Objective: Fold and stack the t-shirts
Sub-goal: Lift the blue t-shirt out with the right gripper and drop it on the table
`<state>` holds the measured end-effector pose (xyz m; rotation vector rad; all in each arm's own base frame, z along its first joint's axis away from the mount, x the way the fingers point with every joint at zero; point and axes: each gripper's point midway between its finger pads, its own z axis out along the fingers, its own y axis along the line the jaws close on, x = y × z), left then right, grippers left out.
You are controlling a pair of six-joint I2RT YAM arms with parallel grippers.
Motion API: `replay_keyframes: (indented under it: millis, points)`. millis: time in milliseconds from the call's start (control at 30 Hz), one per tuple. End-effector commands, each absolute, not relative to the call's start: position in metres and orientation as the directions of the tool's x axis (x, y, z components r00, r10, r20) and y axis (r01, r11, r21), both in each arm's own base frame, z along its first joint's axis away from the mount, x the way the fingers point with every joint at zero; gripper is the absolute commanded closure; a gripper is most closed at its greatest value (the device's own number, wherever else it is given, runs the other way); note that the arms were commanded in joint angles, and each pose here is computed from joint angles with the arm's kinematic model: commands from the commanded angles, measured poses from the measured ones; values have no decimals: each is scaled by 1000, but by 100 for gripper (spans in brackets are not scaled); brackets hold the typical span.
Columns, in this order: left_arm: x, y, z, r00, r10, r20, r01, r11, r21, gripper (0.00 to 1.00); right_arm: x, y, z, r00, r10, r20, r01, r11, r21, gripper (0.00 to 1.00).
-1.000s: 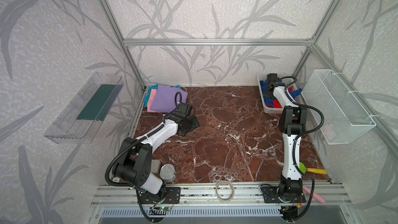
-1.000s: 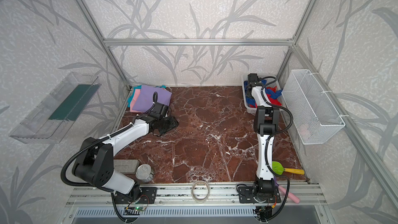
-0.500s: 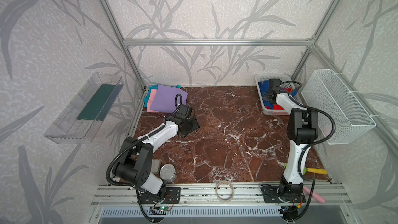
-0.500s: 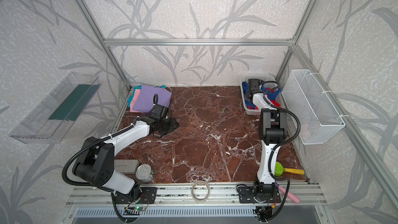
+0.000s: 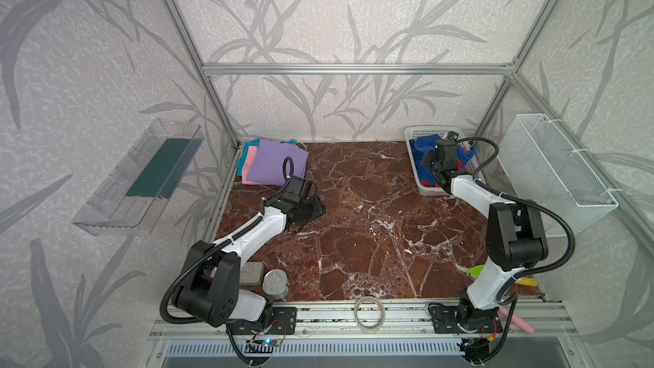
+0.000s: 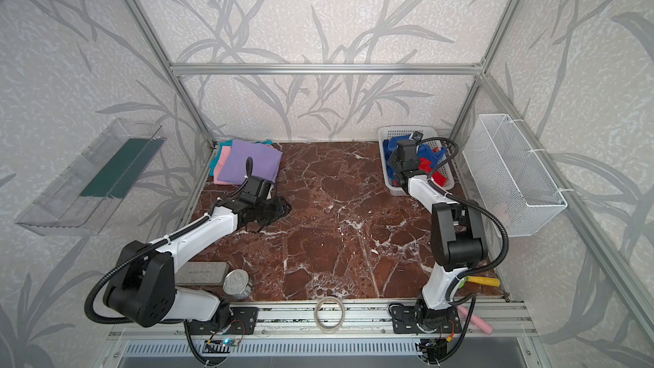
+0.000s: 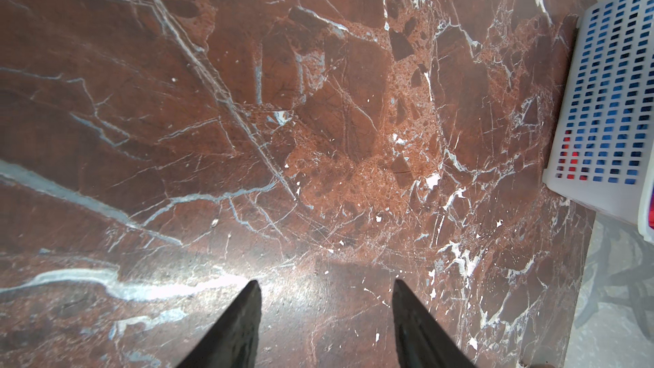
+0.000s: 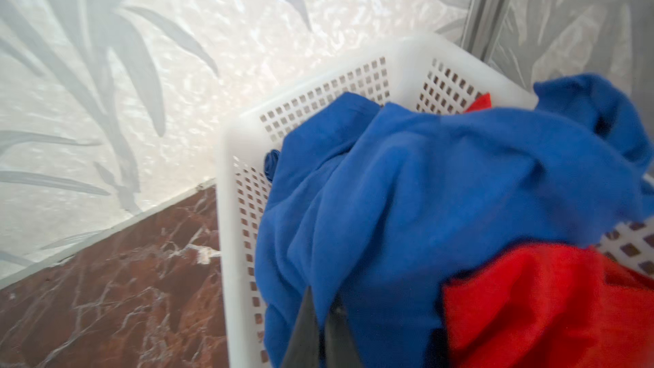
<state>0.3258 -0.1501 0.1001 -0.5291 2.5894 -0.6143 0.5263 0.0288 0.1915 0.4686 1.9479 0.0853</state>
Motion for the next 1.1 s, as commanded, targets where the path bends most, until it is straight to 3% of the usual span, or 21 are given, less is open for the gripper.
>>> replay_keyframes:
  millis: [0, 267, 500, 667, 833, 1000, 1067]
  points:
    - [320, -149, 109, -833, -445, -329, -243, 829, -504, 40, 522, 60, 258, -206, 333, -920, 174, 938, 300, 99]
    - [315, -146, 118, -825, -445, -348, -231, 828, -511, 40, 501, 127, 319, -124, 239, -963, 52, 971, 234, 100]
    - [313, -141, 128, -812, -449, -373, -231, 834, -501, 40, 452, 192, 442, 89, 157, -984, -115, 983, 146, 100]
    - [316, -138, 138, -803, -447, -395, -227, 841, -491, 38, 420, 229, 500, 141, 127, -982, -227, 969, 93, 100]
    - [318, -137, 145, -793, -454, -406, -229, 841, -491, 35, 416, 242, 465, 31, 122, -992, -257, 960, 110, 100]
    - [316, -138, 139, -806, -447, -389, -234, 843, -484, 33, 424, 243, 370, -153, 62, -986, -207, 974, 94, 96]
    - [316, -139, 136, -814, -442, -378, -235, 844, -482, 33, 425, 245, 341, -224, 19, -974, -209, 976, 67, 85]
